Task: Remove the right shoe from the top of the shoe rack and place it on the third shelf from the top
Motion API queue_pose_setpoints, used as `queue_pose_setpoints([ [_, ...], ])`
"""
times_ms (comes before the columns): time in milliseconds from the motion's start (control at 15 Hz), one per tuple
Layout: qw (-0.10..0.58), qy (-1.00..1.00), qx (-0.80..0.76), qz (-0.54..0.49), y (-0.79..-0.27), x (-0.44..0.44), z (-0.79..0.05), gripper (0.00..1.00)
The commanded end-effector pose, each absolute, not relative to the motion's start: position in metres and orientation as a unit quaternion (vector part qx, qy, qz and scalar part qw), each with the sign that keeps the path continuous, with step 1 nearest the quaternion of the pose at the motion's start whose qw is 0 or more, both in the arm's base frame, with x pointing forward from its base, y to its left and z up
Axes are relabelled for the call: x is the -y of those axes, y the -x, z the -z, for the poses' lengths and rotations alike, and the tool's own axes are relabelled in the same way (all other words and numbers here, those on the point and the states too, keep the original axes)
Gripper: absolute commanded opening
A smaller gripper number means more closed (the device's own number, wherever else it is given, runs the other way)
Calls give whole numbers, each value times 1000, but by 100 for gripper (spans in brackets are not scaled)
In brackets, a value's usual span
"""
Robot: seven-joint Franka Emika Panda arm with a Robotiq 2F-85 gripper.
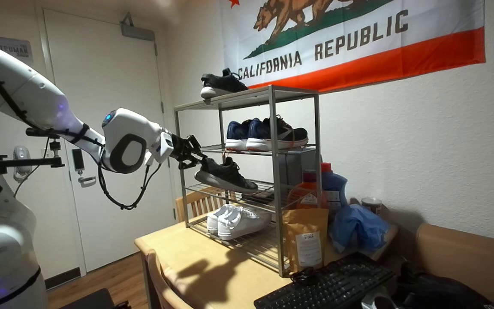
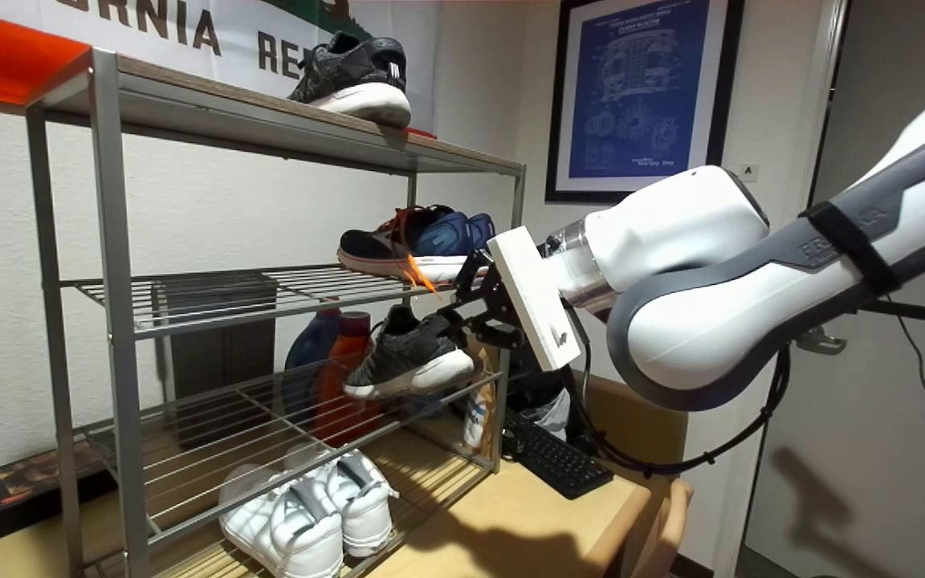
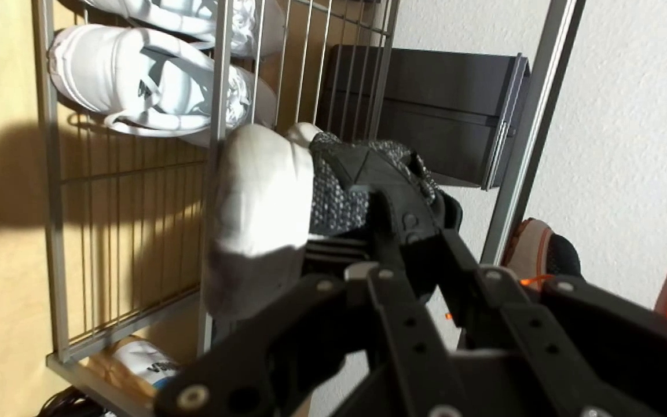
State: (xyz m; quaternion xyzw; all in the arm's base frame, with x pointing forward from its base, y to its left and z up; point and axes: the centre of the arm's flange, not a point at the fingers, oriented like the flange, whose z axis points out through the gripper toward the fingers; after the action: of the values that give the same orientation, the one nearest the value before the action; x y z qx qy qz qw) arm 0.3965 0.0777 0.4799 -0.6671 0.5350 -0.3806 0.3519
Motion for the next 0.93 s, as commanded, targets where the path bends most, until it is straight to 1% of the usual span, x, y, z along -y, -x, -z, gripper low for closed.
queue_pose_setpoints([
  [0, 365, 652, -526, 407, -398, -68, -476, 6],
  [400, 356, 656, -520, 416, -404, -67, -471, 6],
  [867, 368, 644, -531, 411, -408, -69, -479, 6],
])
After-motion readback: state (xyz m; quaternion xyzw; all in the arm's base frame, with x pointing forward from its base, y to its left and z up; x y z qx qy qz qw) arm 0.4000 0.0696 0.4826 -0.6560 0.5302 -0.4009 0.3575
